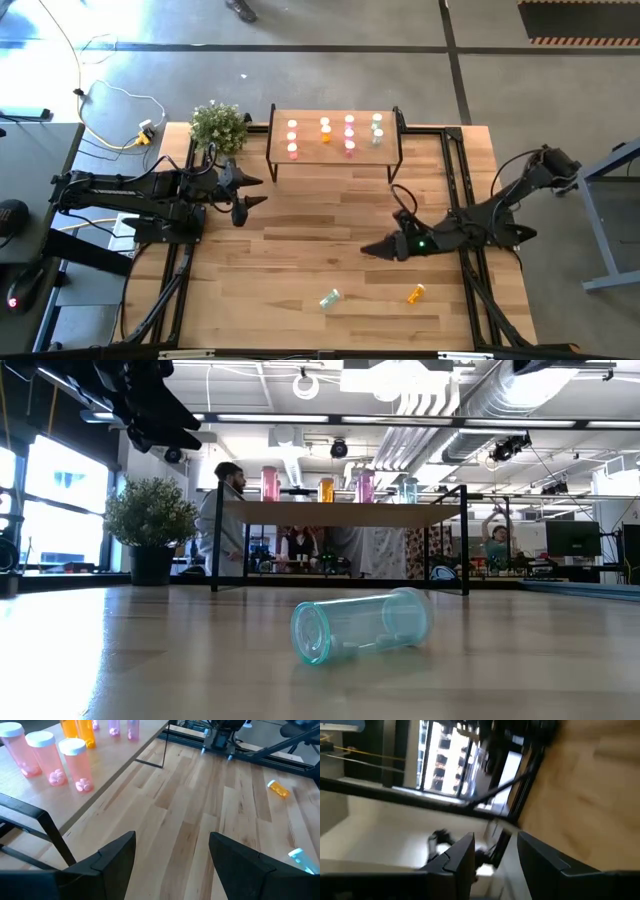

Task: Pick and place medicine bottles onto shelf by color
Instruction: Put the orange pill bottle on the shelf aligned with the other orange pill bottles

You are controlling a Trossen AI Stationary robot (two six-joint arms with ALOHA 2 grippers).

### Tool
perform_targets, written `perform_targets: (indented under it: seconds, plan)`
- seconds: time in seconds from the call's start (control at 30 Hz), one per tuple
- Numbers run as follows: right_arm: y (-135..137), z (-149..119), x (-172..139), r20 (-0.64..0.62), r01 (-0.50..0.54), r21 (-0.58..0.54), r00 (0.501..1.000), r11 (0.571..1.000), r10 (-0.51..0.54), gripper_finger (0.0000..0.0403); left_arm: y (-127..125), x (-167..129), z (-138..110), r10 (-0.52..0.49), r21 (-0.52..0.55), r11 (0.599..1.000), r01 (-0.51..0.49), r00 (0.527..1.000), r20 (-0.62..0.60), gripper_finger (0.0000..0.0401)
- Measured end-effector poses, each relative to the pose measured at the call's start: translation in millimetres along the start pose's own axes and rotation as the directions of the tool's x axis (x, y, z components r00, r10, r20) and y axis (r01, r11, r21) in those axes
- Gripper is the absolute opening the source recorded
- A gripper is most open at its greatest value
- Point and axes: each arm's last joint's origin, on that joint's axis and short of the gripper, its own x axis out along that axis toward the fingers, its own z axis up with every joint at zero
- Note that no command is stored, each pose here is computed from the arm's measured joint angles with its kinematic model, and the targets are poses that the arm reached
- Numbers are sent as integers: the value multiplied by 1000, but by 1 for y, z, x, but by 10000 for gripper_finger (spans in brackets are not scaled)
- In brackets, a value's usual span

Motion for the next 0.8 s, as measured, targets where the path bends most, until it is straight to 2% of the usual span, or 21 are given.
perform_targets:
  seconds: [0.13, 0.27, 0.37, 0.47, 0.6, 0.73, 0.8]
  plan:
    - [3, -13, -5, -108, -9, 141, 994, 990, 24, 139, 0, 0, 0, 0, -31, 1000, 0, 1000, -1, 241]
    - [18, -26, -12, -236, 59, 212, 972, 976, -7, 139, 0, 0, 0, -4, -44, 999, 4, 1000, -2, 241]
    - [36, -31, -20, -303, 172, 216, 948, 961, -101, 139, 0, 0, 0, -12, -44, 999, 12, 1000, -4, 241]
    - [53, -31, -31, -314, 327, 187, 913, 926, -259, 139, -1, 0, 0, -17, -53, 998, 16, 1000, -5, 241]
    - [57, -33, -41, -239, 549, 214, 831, 808, -502, 139, -1, 0, 0, -17, -53, 998, 16, 1000, -5, 241]
    - [46, -46, -40, -236, 709, 296, 703, 640, -671, 139, -1, 0, 0, -17, -53, 998, 16, 1000, -5, 241]
    - [39, -55, -34, -272, 757, 285, 652, 588, -708, 139, 0, 0, 0, -17, -53, 998, 16, 1000, -6, 241]
